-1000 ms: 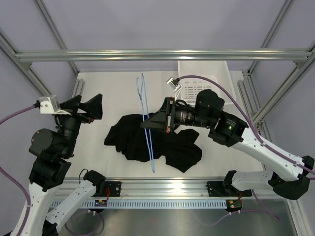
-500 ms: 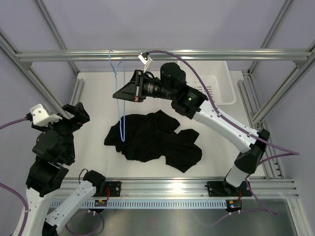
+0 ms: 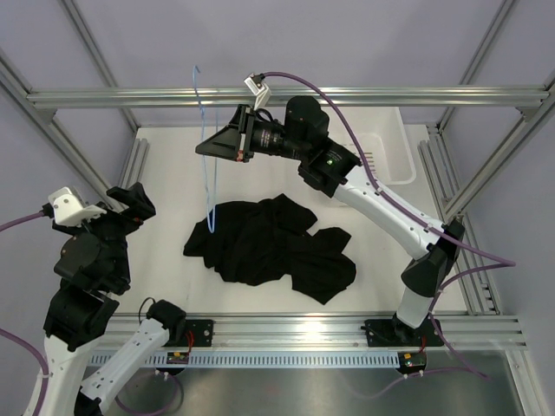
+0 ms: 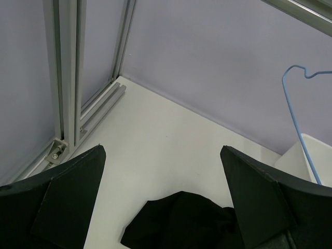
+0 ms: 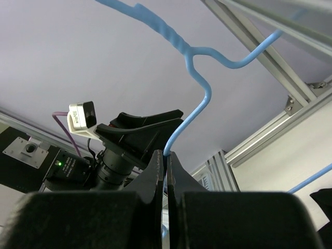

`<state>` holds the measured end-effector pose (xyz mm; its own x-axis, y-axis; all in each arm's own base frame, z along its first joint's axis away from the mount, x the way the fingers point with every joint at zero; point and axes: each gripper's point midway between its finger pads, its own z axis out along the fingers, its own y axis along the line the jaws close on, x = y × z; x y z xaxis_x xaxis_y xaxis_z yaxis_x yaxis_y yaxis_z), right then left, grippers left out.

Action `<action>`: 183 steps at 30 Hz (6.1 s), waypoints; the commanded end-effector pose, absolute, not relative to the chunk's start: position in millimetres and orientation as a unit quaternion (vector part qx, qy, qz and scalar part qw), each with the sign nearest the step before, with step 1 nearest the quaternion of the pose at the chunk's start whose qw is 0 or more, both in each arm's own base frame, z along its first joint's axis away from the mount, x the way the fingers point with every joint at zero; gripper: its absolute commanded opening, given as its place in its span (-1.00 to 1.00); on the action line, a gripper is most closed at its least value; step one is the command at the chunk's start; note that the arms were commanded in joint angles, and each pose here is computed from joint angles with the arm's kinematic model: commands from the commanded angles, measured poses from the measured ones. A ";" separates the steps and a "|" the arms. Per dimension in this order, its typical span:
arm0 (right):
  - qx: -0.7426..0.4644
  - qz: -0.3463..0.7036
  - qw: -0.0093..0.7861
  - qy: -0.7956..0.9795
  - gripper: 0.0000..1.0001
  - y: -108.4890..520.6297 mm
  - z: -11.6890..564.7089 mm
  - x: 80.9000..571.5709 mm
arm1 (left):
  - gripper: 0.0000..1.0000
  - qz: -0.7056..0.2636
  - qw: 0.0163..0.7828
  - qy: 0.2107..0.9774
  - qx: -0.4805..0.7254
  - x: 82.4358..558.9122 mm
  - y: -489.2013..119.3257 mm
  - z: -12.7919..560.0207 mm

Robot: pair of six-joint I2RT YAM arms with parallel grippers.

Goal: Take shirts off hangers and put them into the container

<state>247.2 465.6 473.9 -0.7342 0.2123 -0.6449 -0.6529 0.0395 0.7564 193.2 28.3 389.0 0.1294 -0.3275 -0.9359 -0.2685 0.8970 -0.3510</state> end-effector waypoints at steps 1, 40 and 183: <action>-0.157 0.696 0.327 0.620 -1.00 462.2 485.6 254.5 | 0.98 -0.029 0.732 0.639 -0.234 188.8 31.9 403.3; -0.111 0.568 0.409 0.705 -1.00 491.2 404.9 264.5 | 0.98 -0.044 0.730 0.644 -0.225 187.7 26.9 393.4; -0.073 0.327 0.521 0.785 0.99 286.8 358.5 188.3 | 0.98 -0.063 0.675 0.715 -0.169 203.4 -5.2 373.4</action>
